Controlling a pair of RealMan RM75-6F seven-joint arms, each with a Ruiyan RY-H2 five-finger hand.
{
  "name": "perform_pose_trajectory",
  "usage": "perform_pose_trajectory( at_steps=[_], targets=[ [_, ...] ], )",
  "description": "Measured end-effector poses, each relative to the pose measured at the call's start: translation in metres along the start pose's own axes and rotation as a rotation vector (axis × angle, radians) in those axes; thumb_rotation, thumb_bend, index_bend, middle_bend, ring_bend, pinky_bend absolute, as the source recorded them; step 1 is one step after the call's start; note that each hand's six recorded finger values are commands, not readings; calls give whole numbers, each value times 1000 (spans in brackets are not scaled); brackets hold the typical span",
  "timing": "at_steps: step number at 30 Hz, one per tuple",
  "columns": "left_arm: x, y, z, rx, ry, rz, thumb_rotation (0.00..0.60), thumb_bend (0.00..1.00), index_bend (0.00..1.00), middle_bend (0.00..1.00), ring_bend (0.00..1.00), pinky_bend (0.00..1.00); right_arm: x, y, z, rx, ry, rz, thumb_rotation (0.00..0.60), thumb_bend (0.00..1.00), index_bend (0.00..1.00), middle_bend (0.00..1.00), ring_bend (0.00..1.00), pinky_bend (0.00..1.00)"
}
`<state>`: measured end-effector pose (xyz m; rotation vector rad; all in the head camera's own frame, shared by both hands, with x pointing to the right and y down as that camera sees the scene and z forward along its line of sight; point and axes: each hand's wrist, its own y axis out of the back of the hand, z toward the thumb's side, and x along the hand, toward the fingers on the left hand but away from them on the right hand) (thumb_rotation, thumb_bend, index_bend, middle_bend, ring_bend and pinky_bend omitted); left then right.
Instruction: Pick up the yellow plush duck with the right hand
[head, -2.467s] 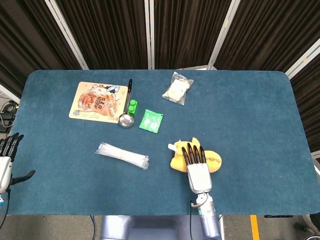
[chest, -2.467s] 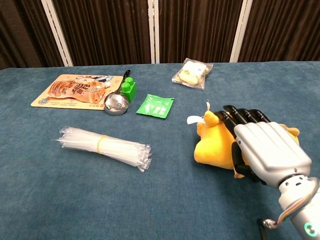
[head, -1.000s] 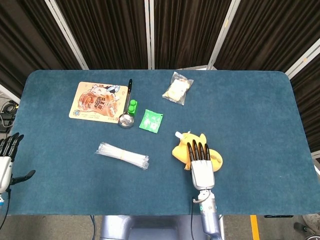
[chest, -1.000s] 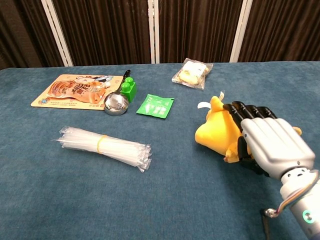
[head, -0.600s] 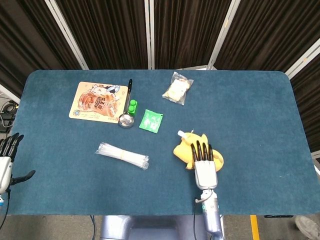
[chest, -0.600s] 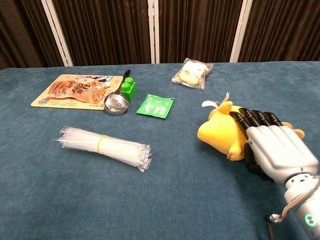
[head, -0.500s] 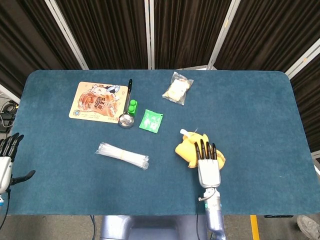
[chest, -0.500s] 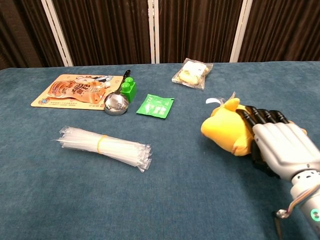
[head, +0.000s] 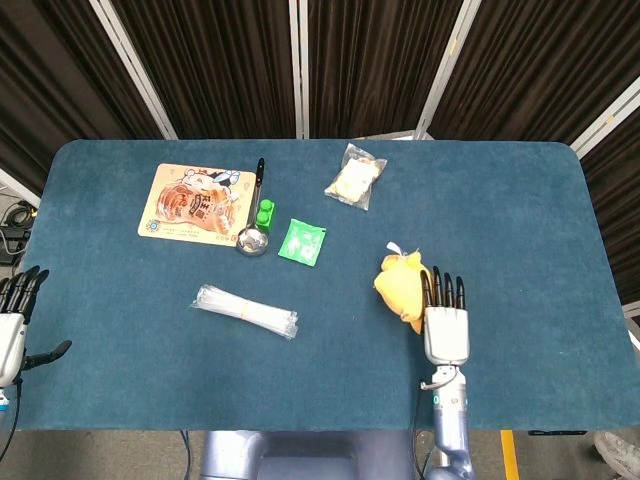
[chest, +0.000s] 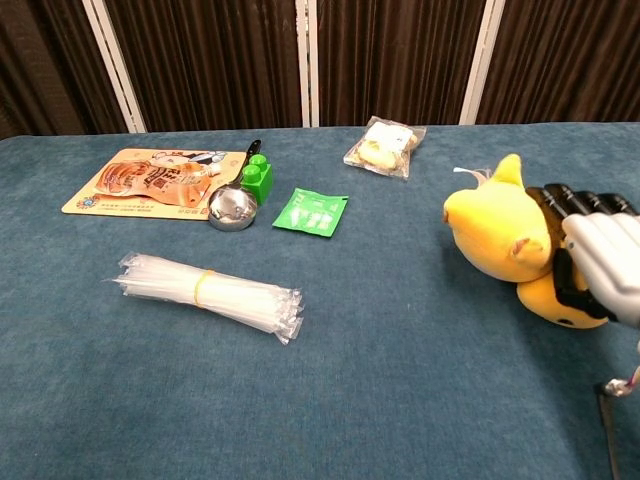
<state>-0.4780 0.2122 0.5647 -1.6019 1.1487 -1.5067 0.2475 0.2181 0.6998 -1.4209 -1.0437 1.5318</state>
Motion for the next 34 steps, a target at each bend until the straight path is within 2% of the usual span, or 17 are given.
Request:
perform_pose_trajectory(
  at_steps=[5,12,14,21,23,27,34],
  targets=[
    [0,2,-1,0,3,8,600,139,0,0,0,0,-3,24,-17,-3,-14,-63,600,1000,0,0,0,0],
    [-1,2,-1,3,4,10,600,139,0,0,0,0,0,46,-41,-15,-24,-91,600,986,0,0,0,0],
    [-1,2,-1,4,4,12,600,139,0,0,0,0,2,49,-47,-21,-24,-94,600,905,0,0,0,0],
    [-2,3,-3,6,9,21,600,118,0,0,0,0,10,63,-74,-48,-8,-102,600,400,0,0,0,0],
    [-2,3,-4,11,10,21,600,94,0,0,0,0,13,68,-85,-57,6,-101,600,317,0,0,0,0],
    [-4,1,-6,13,9,20,600,83,0,0,0,0,21,79,-105,-66,43,-95,600,240,0,0,0,0],
    [-8,1,-4,24,-13,45,600,75,0,0,0,0,37,97,-138,-58,99,-106,600,213,0,0,0,0]
  ],
)
